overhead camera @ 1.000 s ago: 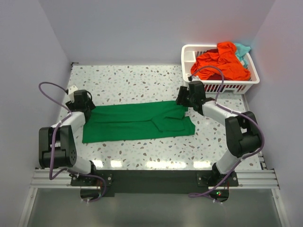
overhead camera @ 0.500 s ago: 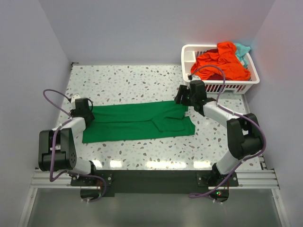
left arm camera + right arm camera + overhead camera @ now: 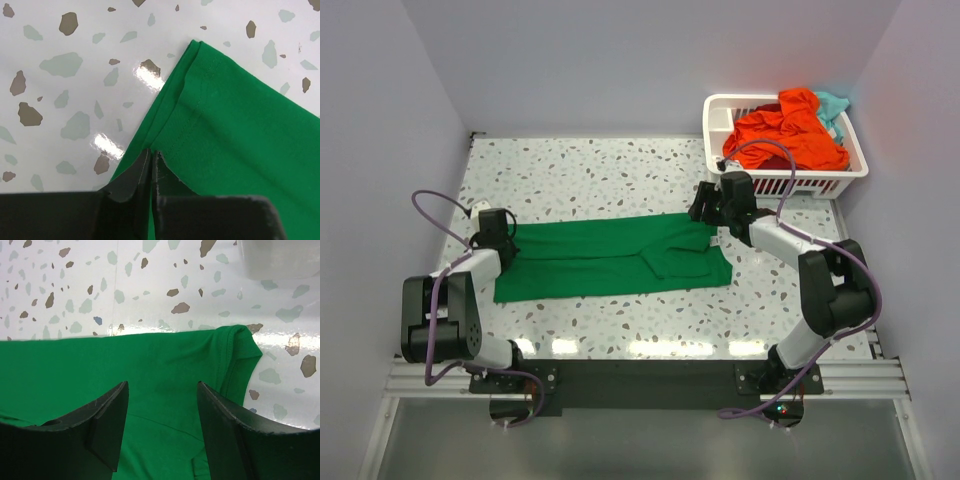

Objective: Fold and stack the t-shirts
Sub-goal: Fold the tshirt

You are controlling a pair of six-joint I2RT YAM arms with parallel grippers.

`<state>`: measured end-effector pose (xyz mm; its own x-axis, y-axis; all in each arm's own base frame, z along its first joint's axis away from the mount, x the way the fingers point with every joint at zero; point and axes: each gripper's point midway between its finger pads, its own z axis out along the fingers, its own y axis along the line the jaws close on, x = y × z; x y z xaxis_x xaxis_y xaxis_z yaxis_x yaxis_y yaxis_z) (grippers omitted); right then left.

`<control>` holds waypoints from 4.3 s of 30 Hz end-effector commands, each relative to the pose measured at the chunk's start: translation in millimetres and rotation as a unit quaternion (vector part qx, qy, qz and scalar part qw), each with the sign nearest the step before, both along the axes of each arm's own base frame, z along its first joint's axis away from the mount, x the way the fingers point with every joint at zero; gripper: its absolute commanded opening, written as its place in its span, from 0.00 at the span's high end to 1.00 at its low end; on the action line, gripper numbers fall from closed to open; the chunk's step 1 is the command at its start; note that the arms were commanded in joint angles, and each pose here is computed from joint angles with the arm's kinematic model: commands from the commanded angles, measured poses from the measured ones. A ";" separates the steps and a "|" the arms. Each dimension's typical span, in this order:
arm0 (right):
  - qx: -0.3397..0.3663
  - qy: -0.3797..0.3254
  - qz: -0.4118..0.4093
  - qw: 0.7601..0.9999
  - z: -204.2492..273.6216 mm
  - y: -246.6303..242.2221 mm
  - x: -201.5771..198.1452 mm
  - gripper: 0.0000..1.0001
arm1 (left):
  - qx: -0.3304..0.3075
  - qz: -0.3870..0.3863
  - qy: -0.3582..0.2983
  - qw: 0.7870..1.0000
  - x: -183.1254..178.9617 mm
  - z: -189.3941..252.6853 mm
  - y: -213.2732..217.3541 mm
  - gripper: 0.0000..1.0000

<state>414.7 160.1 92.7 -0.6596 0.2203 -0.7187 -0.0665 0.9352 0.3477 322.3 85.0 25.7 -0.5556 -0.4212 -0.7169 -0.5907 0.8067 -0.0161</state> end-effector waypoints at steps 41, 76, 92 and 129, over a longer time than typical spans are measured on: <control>-0.049 -0.028 0.048 0.997 32.2 40.3 -61.5 0.39 | 0.041 -0.074 -0.161 0.983 34.9 87.1 -89.7 0.16; -0.153 0.042 0.155 0.975 -45.4 123.9 -137.8 0.49 | -0.029 -0.174 -0.153 0.972 64.5 40.2 -139.1 0.08; -0.196 0.035 0.120 0.973 -42.3 108.3 -127.3 0.87 | -0.034 -0.179 -0.150 0.972 63.2 37.0 -141.5 0.08; -0.215 0.010 0.195 0.957 -33.2 154.5 -139.7 0.56 | -0.045 -0.194 -0.137 0.970 64.3 27.1 -148.3 0.09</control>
<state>261.4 311.6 48.3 -0.6636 -0.3746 -0.6476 -0.4601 0.8869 -0.0416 374.8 -59.7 41.6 -0.5212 -0.2868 -0.8038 -0.2289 0.9543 -0.1921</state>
